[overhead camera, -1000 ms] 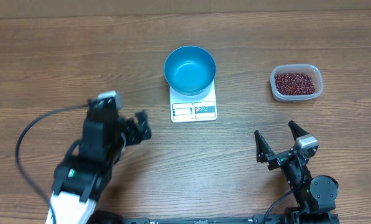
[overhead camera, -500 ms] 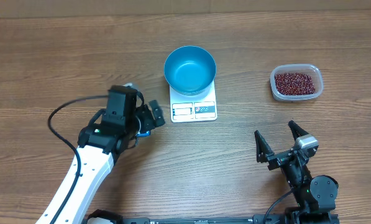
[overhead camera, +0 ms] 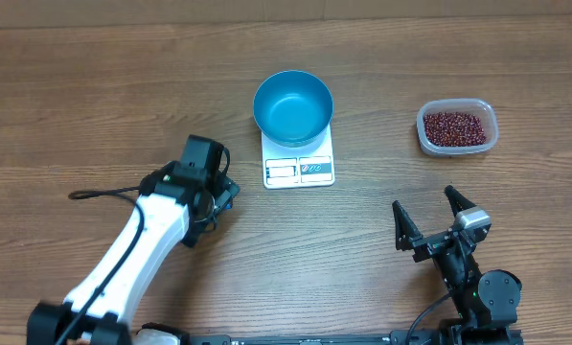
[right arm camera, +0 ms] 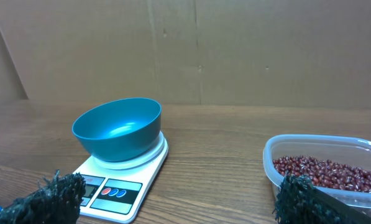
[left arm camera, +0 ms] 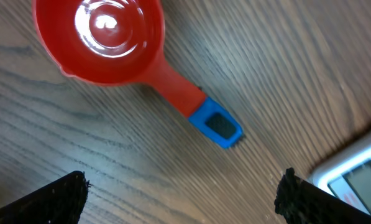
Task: Scoop item into bowl and weigh 150g on scale
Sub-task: 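Move the left gripper down over the red scoop's blue handle, then close the left gripper on the scoop handle and lift it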
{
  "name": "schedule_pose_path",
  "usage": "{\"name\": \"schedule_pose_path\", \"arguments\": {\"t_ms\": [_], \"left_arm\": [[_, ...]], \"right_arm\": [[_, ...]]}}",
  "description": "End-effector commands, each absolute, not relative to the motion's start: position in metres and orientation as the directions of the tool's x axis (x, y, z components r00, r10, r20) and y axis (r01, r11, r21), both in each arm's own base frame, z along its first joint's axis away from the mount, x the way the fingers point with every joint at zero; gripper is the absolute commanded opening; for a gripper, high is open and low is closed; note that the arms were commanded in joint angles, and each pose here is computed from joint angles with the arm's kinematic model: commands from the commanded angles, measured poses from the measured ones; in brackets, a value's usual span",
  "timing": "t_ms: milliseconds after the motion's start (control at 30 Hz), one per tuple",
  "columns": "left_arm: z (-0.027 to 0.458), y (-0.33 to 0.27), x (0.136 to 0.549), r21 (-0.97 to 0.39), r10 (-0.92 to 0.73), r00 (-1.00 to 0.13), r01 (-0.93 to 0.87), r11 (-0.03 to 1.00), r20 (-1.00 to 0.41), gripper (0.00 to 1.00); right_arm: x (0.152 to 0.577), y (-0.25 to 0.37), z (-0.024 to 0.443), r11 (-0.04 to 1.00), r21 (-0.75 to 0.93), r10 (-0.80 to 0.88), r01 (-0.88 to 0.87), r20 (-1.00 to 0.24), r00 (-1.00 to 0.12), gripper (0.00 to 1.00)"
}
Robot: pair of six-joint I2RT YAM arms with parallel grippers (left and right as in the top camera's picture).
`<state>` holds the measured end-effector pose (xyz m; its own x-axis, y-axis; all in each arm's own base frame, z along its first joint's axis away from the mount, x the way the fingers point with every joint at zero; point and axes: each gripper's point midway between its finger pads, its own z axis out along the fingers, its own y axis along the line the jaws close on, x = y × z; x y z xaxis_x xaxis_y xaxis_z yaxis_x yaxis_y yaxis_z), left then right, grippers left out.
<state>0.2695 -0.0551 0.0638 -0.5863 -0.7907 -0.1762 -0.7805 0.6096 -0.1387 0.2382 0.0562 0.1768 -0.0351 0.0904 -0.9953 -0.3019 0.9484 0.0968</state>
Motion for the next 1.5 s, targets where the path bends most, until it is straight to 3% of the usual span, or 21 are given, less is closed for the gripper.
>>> {"name": "schedule_pose_path", "arguments": {"t_ms": [0, 333, 900, 1233, 1467], "left_arm": [[0.071, -0.043, 0.288, -0.115, -0.861, -0.462, -0.863, 0.492, -0.212, 1.00], [0.055, -0.035, 0.300, -0.090, -0.914, -0.363, -0.919, 0.383, -0.182, 1.00], [0.033, -0.029, 0.302, -0.050, -0.941, -0.298, -0.950, 0.309, -0.159, 0.99], [0.018, -0.037, 0.303, -0.043, -0.968, -0.225, -0.972, 0.231, -0.112, 0.93], [0.005, -0.036, 0.300, -0.004, -0.973, -0.198, -0.980, 0.200, -0.114, 0.79]], "right_arm": [[0.239, 0.054, 0.175, 0.952, 0.092, 0.087, -0.292, -0.996, -0.029, 1.00], [0.239, 0.054, 0.175, 0.952, 0.092, 0.087, -0.292, -0.996, -0.029, 1.00], [0.239, 0.054, 0.175, 0.952, 0.092, 0.087, -0.292, -0.996, -0.029, 1.00], [0.239, 0.054, 0.175, 0.952, 0.092, 0.087, -0.292, -0.996, -0.029, 1.00], [0.239, 0.054, 0.175, 0.952, 0.092, 0.087, -0.292, -0.996, -0.029, 1.00]]}}
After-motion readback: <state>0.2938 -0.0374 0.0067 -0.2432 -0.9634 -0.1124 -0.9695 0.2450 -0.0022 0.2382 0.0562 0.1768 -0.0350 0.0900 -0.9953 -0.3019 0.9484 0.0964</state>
